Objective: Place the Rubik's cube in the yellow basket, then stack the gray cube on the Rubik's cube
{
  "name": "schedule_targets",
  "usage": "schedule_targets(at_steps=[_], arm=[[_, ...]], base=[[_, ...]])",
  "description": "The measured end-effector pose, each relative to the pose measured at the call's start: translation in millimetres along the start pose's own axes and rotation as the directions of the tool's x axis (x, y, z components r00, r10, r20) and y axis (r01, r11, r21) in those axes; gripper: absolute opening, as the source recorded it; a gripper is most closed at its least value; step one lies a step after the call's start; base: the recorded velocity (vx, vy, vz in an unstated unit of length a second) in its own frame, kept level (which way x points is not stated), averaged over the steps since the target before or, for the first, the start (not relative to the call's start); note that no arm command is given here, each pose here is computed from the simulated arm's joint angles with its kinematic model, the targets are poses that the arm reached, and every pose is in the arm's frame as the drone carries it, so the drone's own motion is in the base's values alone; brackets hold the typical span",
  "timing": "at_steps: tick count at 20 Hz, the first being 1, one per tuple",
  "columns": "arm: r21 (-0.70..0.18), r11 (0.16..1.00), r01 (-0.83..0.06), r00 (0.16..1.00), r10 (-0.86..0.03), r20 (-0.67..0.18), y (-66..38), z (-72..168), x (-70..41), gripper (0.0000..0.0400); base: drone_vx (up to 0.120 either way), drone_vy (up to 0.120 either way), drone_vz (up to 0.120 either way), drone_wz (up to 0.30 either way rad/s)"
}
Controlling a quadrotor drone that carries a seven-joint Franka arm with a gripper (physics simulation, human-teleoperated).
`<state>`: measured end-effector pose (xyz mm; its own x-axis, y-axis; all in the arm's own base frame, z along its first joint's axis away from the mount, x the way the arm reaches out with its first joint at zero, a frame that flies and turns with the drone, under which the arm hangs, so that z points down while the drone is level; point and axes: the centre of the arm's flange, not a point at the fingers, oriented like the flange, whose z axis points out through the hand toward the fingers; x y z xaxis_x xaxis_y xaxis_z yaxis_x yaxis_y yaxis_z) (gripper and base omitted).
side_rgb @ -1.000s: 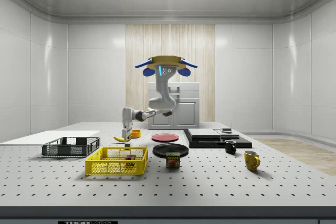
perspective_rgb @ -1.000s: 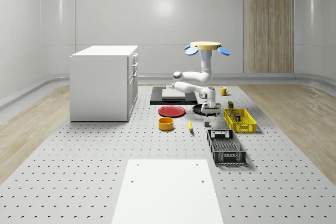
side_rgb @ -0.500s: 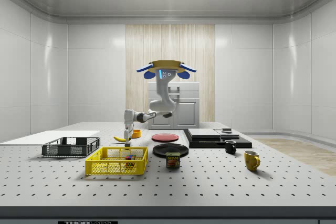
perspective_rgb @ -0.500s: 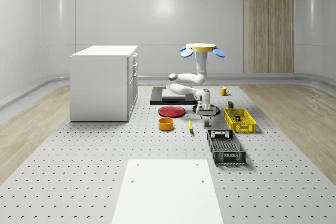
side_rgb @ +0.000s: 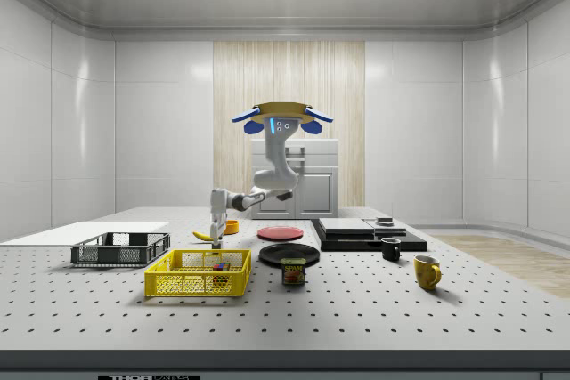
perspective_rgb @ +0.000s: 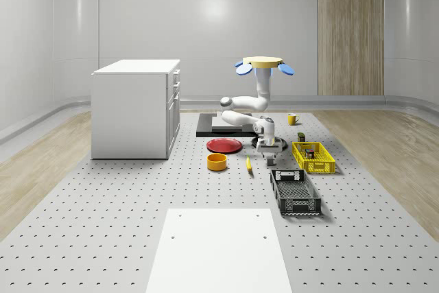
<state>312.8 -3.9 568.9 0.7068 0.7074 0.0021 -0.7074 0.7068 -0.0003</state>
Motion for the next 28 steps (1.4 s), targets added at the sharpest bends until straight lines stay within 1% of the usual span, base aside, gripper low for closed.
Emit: schedule_targets(at_steps=[12, 17, 22, 28], arm=[[0.0, 1.0, 0.0, 1.0, 0.0, 0.0, -2.3, 12.7, -2.3, 0.04], [0.0, 1.0, 0.0, 1.0, 0.0, 0.0, -7.6, 14.8, 2.3, 0.04], [0.0, 1.0, 0.0, 1.0, 0.0, 0.0, -10.1, 20.6, 4.6, 0.04], [0.0, 1.0, 0.0, 1.0, 0.0, 0.0, -7.2, 24.5, 7.4, 0.04]], base=[[0.0, 0.0, 0.0, 0.0], [0.0, 0.0, 0.0, 0.0], [0.0, 0.0, 0.0, 0.0], [0.0, 0.0, 0.0, 0.0]])
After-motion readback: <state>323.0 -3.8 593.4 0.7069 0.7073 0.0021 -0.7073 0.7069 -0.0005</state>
